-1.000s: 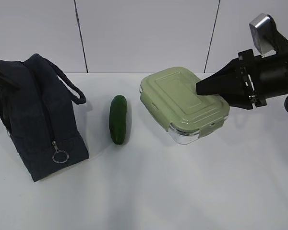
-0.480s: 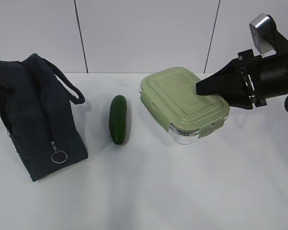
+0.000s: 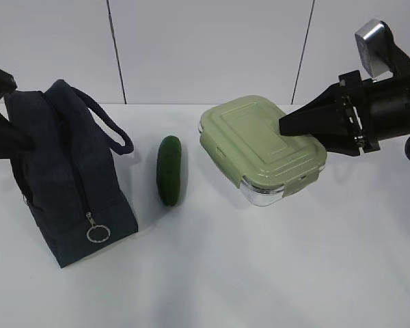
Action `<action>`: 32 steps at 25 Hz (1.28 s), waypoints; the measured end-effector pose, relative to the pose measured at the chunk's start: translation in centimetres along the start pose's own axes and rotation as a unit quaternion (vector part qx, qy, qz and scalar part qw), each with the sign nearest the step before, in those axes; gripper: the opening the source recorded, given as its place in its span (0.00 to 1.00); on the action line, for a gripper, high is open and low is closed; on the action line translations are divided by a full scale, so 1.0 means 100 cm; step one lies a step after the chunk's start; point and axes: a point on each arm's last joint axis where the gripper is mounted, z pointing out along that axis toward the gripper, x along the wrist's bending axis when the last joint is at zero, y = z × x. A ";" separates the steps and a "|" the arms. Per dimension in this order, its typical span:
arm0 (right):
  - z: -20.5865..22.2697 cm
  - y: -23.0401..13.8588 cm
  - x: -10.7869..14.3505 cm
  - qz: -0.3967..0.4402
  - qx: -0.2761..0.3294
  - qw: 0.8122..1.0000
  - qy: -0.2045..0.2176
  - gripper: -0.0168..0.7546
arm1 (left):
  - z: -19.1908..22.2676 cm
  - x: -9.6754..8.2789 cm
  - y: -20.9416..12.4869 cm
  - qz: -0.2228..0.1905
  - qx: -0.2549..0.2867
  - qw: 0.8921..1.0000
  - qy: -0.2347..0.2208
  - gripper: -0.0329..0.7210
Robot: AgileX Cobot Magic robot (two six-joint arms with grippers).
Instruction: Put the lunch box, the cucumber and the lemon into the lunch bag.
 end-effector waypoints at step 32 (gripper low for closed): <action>0.005 0.031 0.087 -0.057 -0.045 0.995 -0.067 0.52 | -0.008 -0.042 -0.046 0.083 0.029 0.996 -0.032 0.09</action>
